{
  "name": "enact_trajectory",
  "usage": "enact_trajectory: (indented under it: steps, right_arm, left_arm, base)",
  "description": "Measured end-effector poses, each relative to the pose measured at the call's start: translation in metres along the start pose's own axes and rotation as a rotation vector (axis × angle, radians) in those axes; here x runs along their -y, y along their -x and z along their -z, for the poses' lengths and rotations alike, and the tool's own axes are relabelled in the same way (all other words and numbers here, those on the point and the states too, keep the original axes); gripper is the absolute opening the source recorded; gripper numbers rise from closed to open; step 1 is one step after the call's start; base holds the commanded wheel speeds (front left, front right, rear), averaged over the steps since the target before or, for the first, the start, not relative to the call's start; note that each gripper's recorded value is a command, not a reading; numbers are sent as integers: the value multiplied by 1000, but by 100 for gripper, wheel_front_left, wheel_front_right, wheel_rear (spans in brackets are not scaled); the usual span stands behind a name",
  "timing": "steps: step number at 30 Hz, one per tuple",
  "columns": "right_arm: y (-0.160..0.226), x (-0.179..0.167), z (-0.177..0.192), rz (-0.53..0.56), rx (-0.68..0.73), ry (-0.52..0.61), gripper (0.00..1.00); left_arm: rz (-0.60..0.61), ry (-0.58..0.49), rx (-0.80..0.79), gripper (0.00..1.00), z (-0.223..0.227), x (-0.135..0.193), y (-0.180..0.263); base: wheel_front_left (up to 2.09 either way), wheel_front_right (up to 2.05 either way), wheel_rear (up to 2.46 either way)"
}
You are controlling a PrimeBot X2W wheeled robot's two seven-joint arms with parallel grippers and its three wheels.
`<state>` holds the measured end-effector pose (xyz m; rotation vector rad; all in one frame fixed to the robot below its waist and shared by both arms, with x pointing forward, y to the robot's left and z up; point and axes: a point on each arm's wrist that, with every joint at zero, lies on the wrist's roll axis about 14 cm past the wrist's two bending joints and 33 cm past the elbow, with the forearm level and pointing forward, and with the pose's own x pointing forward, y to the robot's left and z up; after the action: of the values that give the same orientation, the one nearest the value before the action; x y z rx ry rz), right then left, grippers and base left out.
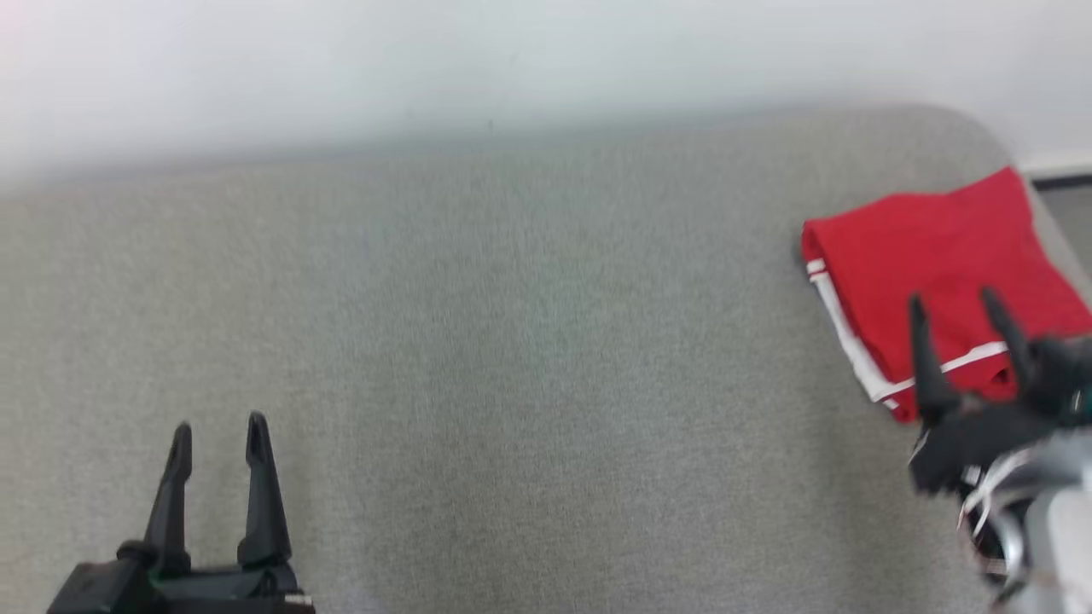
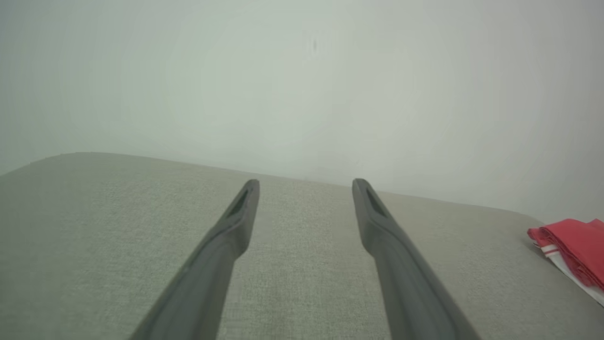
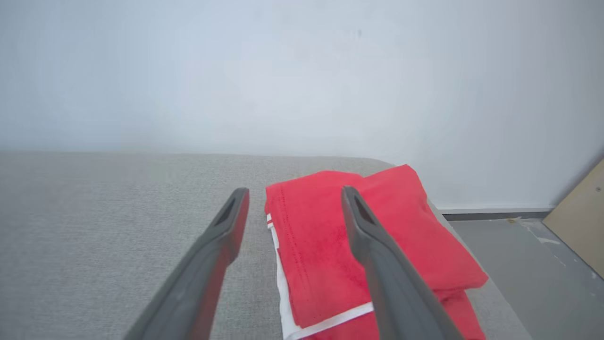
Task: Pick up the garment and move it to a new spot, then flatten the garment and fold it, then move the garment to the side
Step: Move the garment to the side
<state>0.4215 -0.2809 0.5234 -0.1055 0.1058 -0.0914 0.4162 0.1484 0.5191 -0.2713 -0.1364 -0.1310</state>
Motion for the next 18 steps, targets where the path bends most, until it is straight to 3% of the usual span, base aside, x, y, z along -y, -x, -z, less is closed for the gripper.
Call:
enact_trajectory:
  steps: [7, 18]
  right_arm:
    - [39, -38, -4, -45, 143, -144, 100]
    - [60, -91, 18, -150, 108, -215, 100]
  left_arm:
    - [-51, -23, 19, 100, -13, -11, 21]
    - [-102, -42, 18, 100, -19, -27, 49]
  base:
    - [0, 0, 0]
    - [0, 0, 0]
